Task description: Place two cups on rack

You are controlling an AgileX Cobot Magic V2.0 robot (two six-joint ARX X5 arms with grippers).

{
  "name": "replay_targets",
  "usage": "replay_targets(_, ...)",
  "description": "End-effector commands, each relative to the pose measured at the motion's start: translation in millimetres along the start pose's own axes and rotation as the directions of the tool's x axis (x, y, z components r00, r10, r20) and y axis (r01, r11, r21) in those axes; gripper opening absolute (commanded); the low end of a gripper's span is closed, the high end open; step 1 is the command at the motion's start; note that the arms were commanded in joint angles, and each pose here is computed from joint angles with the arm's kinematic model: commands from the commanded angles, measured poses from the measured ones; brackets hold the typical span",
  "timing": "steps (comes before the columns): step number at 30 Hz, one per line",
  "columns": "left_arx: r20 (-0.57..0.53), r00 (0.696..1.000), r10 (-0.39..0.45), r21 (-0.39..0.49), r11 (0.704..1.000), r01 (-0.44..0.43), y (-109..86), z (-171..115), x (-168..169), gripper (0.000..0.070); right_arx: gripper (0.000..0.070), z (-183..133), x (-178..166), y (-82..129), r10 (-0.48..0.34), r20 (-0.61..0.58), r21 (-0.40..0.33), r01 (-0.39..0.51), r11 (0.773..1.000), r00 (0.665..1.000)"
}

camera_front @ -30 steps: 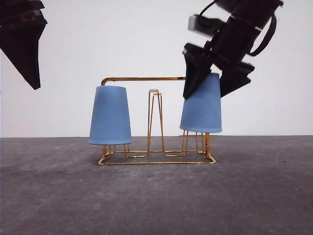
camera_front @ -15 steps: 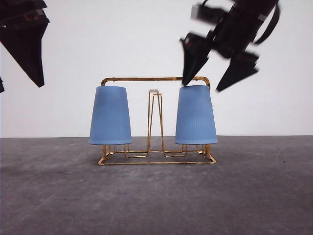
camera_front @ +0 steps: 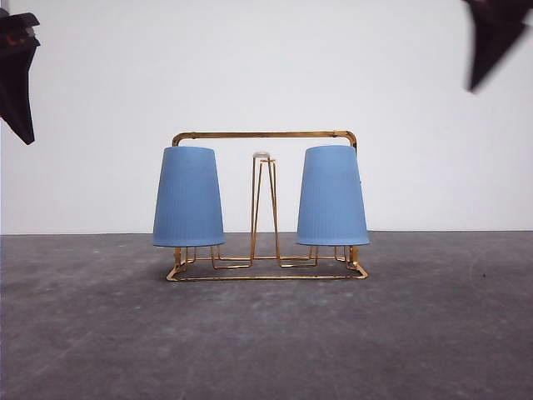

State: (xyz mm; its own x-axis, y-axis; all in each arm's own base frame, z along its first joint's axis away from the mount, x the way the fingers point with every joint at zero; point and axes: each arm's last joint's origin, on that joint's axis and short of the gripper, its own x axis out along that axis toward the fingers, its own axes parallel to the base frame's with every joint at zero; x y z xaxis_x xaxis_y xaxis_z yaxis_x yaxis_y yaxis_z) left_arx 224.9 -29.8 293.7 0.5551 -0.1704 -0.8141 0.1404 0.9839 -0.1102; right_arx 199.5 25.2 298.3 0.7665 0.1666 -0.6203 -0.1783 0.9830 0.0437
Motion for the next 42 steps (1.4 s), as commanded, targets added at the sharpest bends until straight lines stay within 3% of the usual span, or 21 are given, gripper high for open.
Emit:
replay_targets(1,0.014,1.000,-0.006,0.012,1.000,0.006,-0.6,3,-2,0.0510,0.0656,-8,-7,0,-0.001,0.020,0.022,0.001,1.000,1.000)
replay_targets(9,0.015,1.000,-0.007,-0.001,1.000,0.007,-0.6,3,-2,0.0508,0.0635,-20,-31,1,-0.007,0.043,0.054,0.004,0.999,0.999)
replay_targets(10,0.015,1.000,-0.007,-0.003,1.000,0.007,-0.6,3,-2,0.0473,0.0549,-20,-32,1,-0.006,0.044,0.055,0.004,0.998,0.999)
replay_targets(11,0.014,1.000,-0.006,-0.003,1.000,0.006,-0.6,3,-2,0.0403,0.0395,-20,-32,1,-0.006,0.041,0.056,0.004,0.998,0.999)
replay_targets(12,0.013,1.000,-0.006,-0.003,1.000,0.007,-0.6,3,-2,0.0219,0.0167,-21,-32,1,-0.005,0.031,0.056,0.003,0.998,1.000)
replay_targets(13,0.014,1.000,-0.007,-0.003,1.000,0.007,-0.7,3,-2,0.0086,0.0035,-22,-31,1,-0.005,0.022,0.054,0.004,0.999,1.000)
replay_targets(14,0.016,1.000,-0.007,-0.003,1.000,0.007,-0.7,4,-2,0.0017,0.0018,-22,-31,2,-0.005,0.017,0.051,0.004,0.999,1.000)
replay_targets(20,0.035,0.999,-0.007,-0.020,1.000,0.008,-0.7,5,-2,0.0021,0.0017,-23,-31,2,-0.005,0.005,0.082,0.004,0.997,1.000)
replay_targets(32,0.042,0.999,0.003,-0.017,1.000,-0.003,-0.9,6,-2,0.0021,0.0017,-16,-31,2,-0.006,0.077,0.074,0.000,0.997,0.997)
replay_targets(35,0.096,0.995,0.026,0.081,0.996,-0.034,0.2,-1,-11,0.0022,0.0017,-14,-32,2,-0.005,0.098,0.073,-0.002,0.997,0.995)
replay_targets(38,0.193,0.981,0.017,0.096,0.995,-0.036,1.2,-26,-12,0.0022,0.0017,-12,-32,2,-0.006,0.123,0.070,-0.003,0.998,0.992)
replay_targets(42,0.392,0.920,0.022,0.055,0.997,-0.047,8.3,-76,0,0.0022,0.0017,-9,-32,2,-0.006,0.149,0.068,-0.005,0.998,0.989)
